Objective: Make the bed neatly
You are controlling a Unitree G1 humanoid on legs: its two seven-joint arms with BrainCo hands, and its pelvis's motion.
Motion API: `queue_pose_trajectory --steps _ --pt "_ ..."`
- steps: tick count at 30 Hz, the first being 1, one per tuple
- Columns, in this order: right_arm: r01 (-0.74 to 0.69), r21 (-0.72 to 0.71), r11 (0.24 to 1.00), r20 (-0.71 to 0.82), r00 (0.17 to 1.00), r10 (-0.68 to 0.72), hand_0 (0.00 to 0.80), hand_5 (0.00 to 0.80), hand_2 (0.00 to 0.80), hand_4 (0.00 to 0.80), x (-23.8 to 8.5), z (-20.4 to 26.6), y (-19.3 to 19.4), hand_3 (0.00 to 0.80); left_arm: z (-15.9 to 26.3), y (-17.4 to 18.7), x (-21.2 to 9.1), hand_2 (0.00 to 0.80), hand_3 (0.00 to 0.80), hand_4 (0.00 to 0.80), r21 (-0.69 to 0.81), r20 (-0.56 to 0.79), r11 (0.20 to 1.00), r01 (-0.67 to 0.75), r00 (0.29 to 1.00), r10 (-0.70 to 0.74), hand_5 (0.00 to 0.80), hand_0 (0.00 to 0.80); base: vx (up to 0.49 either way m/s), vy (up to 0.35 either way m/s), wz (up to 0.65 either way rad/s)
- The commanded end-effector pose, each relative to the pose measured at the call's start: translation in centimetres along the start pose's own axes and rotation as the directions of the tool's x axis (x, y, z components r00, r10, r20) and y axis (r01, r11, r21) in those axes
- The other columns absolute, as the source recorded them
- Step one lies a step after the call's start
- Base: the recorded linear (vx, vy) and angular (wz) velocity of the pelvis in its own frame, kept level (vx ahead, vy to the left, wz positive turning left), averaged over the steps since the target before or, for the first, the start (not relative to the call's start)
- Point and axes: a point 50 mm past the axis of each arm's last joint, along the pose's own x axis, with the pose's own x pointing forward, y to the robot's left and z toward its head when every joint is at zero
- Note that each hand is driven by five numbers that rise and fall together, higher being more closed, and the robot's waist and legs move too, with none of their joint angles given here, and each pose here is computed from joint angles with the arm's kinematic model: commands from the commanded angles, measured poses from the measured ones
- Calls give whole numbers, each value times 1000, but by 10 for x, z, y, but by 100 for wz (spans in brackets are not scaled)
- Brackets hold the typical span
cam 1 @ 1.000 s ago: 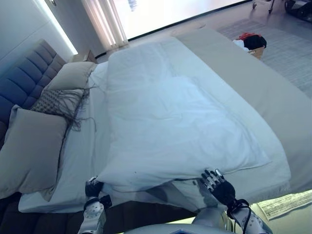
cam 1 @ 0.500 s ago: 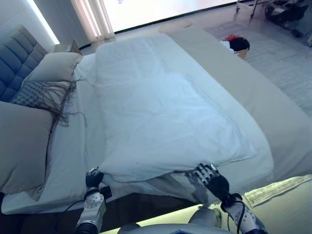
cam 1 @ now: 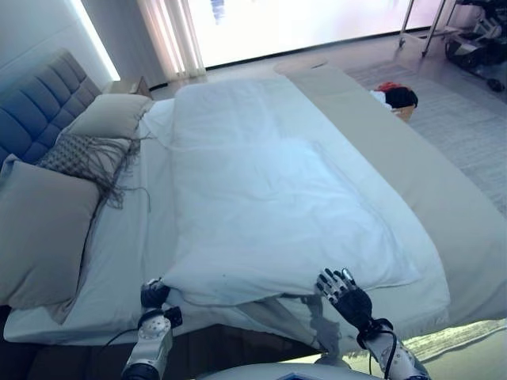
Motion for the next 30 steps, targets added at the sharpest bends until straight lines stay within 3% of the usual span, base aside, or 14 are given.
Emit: queue_pose_trajectory --steps 1,12,17,18,19,20,30 --pt "-50 76 996 55 997 46 0 0 0 0 4 1 10 0 58 116 26 800 800 800 -99 227 885 -455 855 465 800 800 29 30 -5" --pt "-50 81 995 54 998 46 0 0 0 0 4 3 8 0 23 153 14 800 800 800 -216 32 751 -624 764 644 800 800 23 33 1" --pt "-50 82 995 41 998 46 0 0 0 0 3 -1 11 0 17 150 12 800 800 800 -174 29 773 -610 781 623 800 800 13 24 8" --pt "-46 82 996 41 998 43 0 0 0 0 3 -2 10 0 17 148 13 646 646 646 -174 35 784 -596 792 609 646 646 0 0 0" --pt "-43 82 996 43 998 39 0 0 0 0 3 -2 10 0 18 145 13 113 113 113 -170 43 800 -576 806 590 113 113 0 0 0" --pt "-41 83 996 46 998 37 0 0 0 0 2 -2 10 0 19 141 14 0 0 0 -160 51 814 -558 819 572 0 0 -19 11 3" --pt "-25 103 994 84 996 17 0 0 0 0 -2 -1 3 0 51 115 15 0 0 0 -218 233 906 -363 882 409 0 0 -37 -9 8"
